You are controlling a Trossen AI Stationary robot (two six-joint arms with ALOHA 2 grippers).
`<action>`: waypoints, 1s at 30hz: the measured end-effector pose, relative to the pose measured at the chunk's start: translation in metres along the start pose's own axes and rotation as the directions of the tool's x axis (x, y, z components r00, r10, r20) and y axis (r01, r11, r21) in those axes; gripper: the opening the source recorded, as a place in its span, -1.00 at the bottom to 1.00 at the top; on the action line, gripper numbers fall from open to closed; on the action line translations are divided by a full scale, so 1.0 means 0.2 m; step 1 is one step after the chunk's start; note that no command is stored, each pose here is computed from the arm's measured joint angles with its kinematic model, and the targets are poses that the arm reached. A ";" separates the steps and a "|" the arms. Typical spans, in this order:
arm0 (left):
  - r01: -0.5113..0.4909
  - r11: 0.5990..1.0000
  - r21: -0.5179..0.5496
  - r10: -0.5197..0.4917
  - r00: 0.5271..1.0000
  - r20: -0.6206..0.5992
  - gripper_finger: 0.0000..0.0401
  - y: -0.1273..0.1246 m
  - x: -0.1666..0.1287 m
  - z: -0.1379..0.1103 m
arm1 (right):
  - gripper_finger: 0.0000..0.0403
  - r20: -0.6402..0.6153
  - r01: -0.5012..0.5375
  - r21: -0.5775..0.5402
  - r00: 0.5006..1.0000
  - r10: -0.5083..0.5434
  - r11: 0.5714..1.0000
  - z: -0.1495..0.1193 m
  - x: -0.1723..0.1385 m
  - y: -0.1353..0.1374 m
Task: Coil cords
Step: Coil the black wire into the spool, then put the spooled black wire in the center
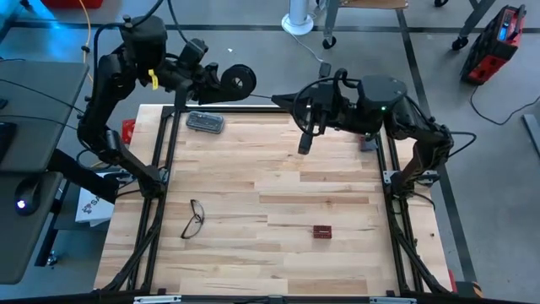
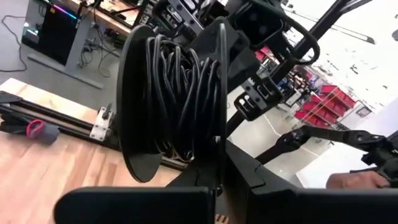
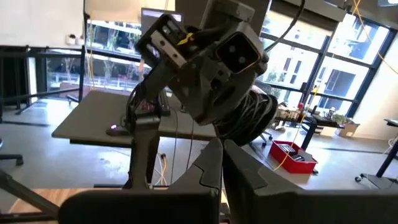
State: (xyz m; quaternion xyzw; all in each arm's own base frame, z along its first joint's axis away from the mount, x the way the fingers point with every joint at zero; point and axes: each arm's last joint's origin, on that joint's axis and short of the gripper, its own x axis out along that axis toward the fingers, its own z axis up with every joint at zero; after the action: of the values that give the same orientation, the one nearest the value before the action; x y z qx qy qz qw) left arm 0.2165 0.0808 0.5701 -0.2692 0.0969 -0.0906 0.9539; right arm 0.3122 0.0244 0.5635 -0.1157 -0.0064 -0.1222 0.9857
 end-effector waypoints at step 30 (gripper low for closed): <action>-0.401 0.884 0.239 0.463 0.818 -0.341 -0.99 0.09 -0.05 -0.24 | -0.86 -0.405 0.117 -0.037 0.906 -0.122 0.992 -0.20 -0.04 -0.06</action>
State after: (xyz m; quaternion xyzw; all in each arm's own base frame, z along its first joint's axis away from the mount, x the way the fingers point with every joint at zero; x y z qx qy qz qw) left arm 0.1975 0.0747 0.5223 -0.1409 0.3354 0.0696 0.9288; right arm 0.3012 0.0052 0.5262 -0.0929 0.1921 -0.2035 0.9555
